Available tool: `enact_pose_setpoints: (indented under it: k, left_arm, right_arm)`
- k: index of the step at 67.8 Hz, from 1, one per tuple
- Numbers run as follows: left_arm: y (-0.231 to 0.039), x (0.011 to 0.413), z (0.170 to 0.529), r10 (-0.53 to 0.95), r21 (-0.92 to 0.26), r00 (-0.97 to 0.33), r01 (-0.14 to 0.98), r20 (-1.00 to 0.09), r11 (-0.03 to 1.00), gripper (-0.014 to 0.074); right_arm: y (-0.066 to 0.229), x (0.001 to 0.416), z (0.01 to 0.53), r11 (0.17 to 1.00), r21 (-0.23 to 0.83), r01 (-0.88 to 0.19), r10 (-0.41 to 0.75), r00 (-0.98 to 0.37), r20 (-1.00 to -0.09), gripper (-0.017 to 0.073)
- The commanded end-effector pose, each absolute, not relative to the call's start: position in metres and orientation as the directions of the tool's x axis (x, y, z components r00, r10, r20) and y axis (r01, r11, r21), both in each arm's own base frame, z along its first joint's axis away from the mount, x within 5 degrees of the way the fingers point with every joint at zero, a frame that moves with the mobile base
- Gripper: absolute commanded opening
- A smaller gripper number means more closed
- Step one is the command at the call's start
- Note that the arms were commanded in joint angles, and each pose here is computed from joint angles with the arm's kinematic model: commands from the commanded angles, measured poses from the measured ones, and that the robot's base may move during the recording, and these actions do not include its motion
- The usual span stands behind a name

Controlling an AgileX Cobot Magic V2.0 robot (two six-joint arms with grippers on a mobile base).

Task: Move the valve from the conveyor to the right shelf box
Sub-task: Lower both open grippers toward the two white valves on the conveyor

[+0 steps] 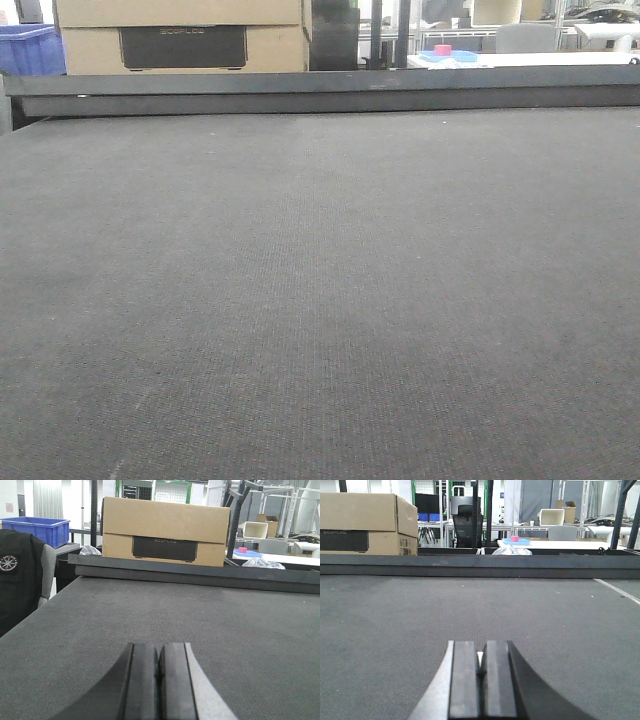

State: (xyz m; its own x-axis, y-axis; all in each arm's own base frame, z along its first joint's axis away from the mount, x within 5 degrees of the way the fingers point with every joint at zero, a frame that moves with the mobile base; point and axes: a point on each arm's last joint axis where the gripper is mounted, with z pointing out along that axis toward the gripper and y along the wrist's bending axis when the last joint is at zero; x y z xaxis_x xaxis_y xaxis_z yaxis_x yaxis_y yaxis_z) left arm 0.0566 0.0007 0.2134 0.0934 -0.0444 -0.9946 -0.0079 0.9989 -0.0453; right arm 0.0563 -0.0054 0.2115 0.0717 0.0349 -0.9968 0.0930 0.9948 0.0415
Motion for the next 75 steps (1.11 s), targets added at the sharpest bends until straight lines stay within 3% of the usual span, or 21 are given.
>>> enact_pose_setpoints:
  k: [1,57,62,65,75]
  left_arm:
    - [0.001,0.056,0.217,-0.056,-0.057,0.124,-0.006,-0.991,0.998,-0.0111]
    - [0.001,0.056,0.218,-0.053,-0.055,0.145,-0.004,-0.988,0.999,-0.0111]
    - [0.001,0.055,0.22,-0.053,-0.054,0.162,-0.003,-0.985,0.999,-0.0111]
    - [0.001,0.053,0.229,-0.053,-0.054,0.175,-0.003,-0.983,0.999,-0.0111]
    - [0.001,0.04,0.269,-0.056,-0.057,0.046,-0.021,-0.997,0.998,-0.0111]
  right_arm:
    - [-0.005,0.056,0.214,0.995,0.034,0.093,0.025,0.097,-0.995,-0.0168]
    - [-0.005,0.055,0.217,0.995,0.034,0.093,0.021,0.137,-0.99,-0.0168]
    - [-0.005,0.056,0.215,0.995,0.036,0.093,0.027,0.094,-0.995,-0.0168]
    - [-0.005,0.054,0.224,0.995,0.038,0.092,0.029,0.095,-0.995,-0.0168]
    - [-0.004,0.044,0.264,0.995,0.04,0.088,0.028,0.13,-0.991,-0.0168]
